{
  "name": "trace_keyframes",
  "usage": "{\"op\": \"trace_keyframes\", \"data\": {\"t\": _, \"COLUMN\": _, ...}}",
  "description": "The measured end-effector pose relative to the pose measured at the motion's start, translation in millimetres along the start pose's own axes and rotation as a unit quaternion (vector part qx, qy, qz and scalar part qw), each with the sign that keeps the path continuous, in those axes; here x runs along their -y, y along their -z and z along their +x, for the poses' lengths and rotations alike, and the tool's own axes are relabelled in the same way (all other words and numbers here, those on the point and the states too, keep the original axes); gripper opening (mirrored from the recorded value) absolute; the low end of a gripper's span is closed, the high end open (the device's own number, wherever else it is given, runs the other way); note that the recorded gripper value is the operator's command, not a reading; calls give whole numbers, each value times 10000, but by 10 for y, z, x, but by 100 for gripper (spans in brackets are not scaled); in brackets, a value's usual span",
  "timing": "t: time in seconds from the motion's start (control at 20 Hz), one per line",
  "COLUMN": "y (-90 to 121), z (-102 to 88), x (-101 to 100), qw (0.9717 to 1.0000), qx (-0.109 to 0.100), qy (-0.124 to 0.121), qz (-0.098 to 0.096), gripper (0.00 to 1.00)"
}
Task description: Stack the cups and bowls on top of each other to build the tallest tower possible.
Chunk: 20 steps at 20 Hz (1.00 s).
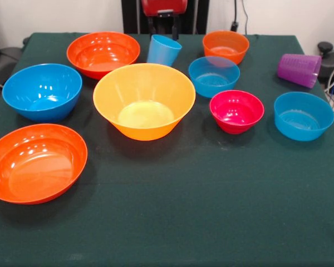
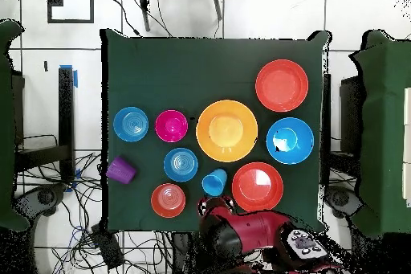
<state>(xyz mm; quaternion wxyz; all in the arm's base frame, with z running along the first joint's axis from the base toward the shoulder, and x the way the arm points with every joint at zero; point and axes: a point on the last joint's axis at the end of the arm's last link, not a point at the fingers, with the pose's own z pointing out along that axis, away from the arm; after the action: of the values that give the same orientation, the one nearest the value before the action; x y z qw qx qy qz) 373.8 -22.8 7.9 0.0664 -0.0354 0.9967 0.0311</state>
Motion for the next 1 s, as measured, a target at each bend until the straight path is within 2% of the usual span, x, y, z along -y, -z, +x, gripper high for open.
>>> {"op": "trace_keyframes", "data": {"t": 0.25, "y": -39, "z": -106, "x": -12, "qw": 9999, "qx": 96, "qy": 45, "qz": -29, "gripper": 100}}
{"op": "trace_keyframes", "data": {"t": 0.7, "y": -80, "z": -325, "x": 84, "qw": 9995, "qx": 308, "qy": 80, "qz": 59, "gripper": 100}}
{"op": "trace_keyframes", "data": {"t": 1.0, "y": -96, "z": -428, "x": 187, "qw": 9992, "qx": 406, "qy": -2, "qz": 72, "gripper": 100}}
